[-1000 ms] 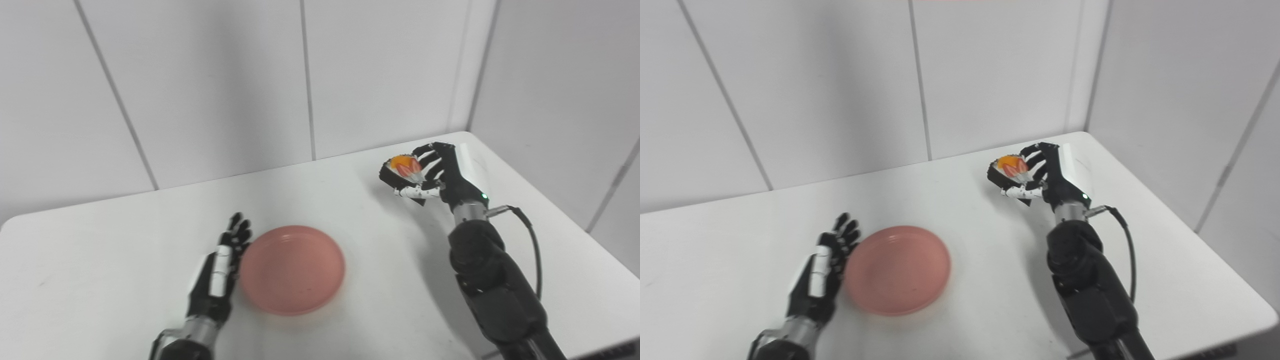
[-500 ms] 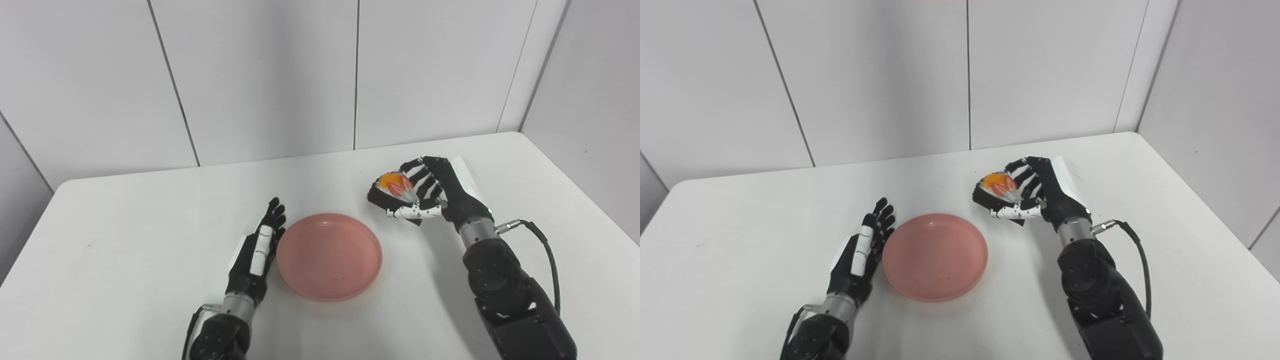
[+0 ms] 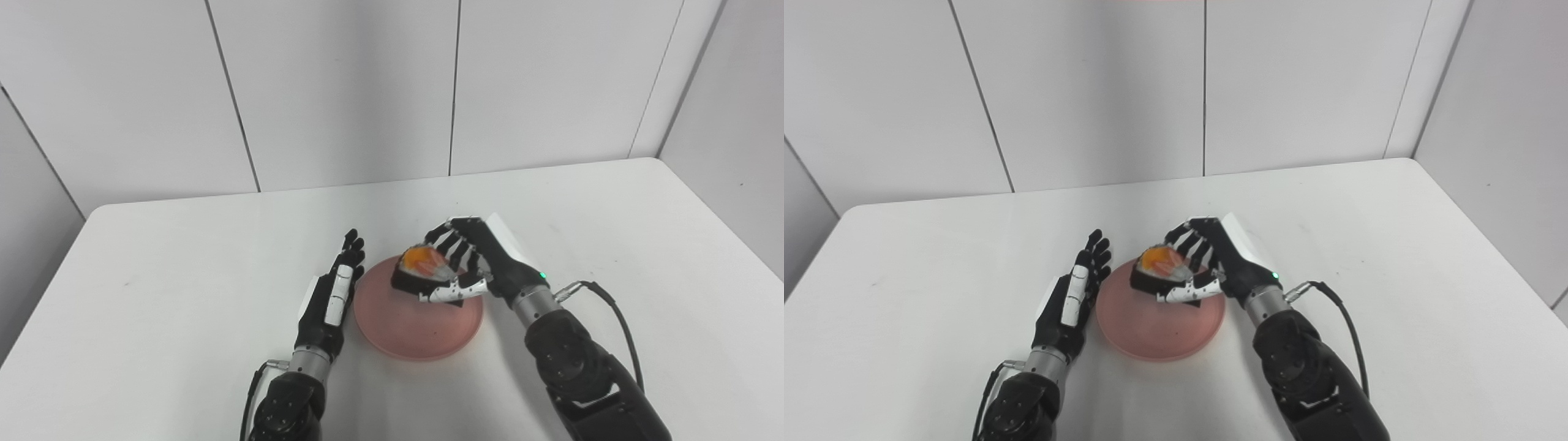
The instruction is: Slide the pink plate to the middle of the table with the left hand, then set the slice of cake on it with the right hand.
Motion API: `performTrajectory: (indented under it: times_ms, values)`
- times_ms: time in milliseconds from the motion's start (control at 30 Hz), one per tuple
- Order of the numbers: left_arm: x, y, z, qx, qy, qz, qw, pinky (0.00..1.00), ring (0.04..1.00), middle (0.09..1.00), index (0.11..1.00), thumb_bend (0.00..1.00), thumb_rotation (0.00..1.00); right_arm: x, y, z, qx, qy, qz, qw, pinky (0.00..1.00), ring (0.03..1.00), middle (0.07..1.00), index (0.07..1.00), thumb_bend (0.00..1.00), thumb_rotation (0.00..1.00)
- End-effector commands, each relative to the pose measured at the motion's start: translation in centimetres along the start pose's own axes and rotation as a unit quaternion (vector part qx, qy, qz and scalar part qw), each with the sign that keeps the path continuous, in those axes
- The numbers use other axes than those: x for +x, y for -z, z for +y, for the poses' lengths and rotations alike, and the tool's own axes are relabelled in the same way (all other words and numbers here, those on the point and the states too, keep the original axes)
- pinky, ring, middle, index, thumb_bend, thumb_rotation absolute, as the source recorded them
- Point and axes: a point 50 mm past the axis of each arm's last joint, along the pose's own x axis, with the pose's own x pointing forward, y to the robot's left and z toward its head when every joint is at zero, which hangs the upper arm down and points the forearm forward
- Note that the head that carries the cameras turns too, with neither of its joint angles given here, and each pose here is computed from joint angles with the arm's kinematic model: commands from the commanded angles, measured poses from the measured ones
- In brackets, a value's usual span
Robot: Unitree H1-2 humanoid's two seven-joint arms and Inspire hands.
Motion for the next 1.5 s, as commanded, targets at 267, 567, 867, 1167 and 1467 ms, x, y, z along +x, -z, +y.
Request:
performTrajectory:
  times_ms: [267,567,867,1167,1467]
  values:
    - [-0.4,-0.3,-0.2,-0.016,-0.01,-0.007,1.0,1.0,1.0,1.0,1.0,0.74,1.0,1.4,0.4,2.2,-0.033,-0.017,-0.048,0.998,0.29,0.384,0.485,0.52,0.51,0.0]
    - [-0.4,-0.1,0.2,-0.015,-0.009,-0.007,1.0,1.0,1.0,1.0,1.0,0.74,1.0,1.6,1.6,2.6,-0.076,-0.008,-0.044,0.996,0.3,0.372,0.458,0.537,0.51,0.0]
    - [-0.6,0.2,0.4,-0.019,-0.007,-0.004,1.0,1.0,1.0,1.0,1.0,0.74,1.0,1.4,0.7,1.5,-0.069,0.012,-0.085,0.994,0.54,0.652,0.712,0.5,0.51,0.12]
    - [-0.6,0.2,0.9,-0.014,-0.012,-0.015,1.0,1.0,1.0,1.0,1.0,0.72,1.0,1.0,0.4,0.9,-0.044,0.005,-0.11,0.993,0.73,0.839,0.861,0.838,0.64,0.54]
    - [-0.9,0.1,2.3,-0.003,-0.021,-0.002,1.0,1.0,1.0,1.0,1.0,0.76,1.0,0.1,1.1,0.8,-0.002,0.007,-0.119,0.993,0.82,0.964,0.989,0.973,0.68,0.71]
